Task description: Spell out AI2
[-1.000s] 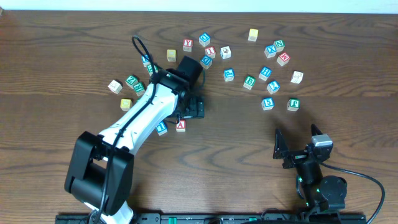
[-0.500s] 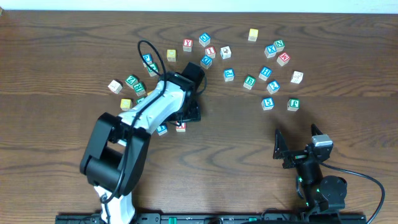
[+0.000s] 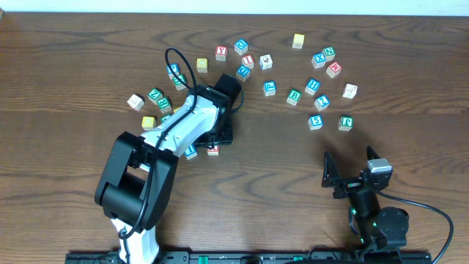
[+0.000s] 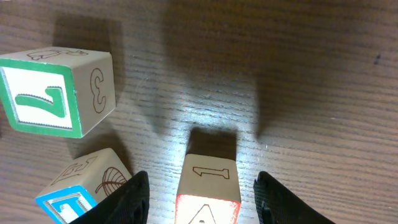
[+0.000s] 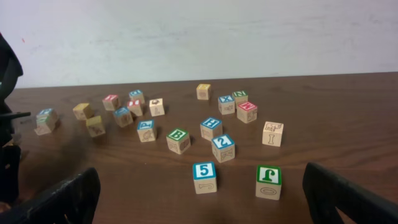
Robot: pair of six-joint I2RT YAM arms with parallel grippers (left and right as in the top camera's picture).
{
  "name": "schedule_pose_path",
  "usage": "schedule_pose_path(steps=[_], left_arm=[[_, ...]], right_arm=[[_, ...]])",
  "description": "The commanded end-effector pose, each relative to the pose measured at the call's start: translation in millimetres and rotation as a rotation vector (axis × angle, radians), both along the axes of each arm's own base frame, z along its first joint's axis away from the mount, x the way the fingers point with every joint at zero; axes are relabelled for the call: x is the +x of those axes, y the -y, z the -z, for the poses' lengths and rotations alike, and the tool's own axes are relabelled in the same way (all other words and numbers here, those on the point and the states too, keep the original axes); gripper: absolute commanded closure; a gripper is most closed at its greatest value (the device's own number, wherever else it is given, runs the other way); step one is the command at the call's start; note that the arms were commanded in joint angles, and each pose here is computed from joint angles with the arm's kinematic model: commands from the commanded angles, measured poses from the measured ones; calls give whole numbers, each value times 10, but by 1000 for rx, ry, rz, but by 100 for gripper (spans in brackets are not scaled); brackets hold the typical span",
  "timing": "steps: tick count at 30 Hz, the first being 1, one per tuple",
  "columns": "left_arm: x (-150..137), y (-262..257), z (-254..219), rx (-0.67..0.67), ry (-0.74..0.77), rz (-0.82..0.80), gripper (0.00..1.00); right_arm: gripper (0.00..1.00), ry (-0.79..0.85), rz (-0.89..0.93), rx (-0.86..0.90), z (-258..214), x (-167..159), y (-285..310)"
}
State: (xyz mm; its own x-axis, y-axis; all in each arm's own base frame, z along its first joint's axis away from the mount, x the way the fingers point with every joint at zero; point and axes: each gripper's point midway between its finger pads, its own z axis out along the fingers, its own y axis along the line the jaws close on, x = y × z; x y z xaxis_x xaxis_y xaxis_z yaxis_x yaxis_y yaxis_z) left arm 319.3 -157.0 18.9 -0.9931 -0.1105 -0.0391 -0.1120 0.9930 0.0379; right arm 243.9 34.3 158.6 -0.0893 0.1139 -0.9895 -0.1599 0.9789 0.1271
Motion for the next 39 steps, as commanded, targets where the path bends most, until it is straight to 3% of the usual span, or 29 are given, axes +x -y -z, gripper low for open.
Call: schedule_pose_path(steps=[1, 12, 15, 21, 26, 39], left_arm=[[-77, -17, 72, 2, -24, -8, 47], [-132, -34, 153, 0, -33, -15, 52], [-114, -26, 151, -3, -26, -7, 60], [-105, -25, 148, -3, -22, -7, 62], [-105, -25, 145, -3, -22, -7, 85], [-48, 3, 91, -12, -4, 22, 85]], right_arm=[[1, 2, 0, -10, 5, -1, 5], [1, 2, 0, -10, 5, -1, 5], [1, 2, 0, -10, 5, -1, 5], [1, 2, 0, -10, 5, -1, 5], [1, 2, 0, -10, 5, -1, 5], [1, 2, 0, -10, 5, -1, 5]])
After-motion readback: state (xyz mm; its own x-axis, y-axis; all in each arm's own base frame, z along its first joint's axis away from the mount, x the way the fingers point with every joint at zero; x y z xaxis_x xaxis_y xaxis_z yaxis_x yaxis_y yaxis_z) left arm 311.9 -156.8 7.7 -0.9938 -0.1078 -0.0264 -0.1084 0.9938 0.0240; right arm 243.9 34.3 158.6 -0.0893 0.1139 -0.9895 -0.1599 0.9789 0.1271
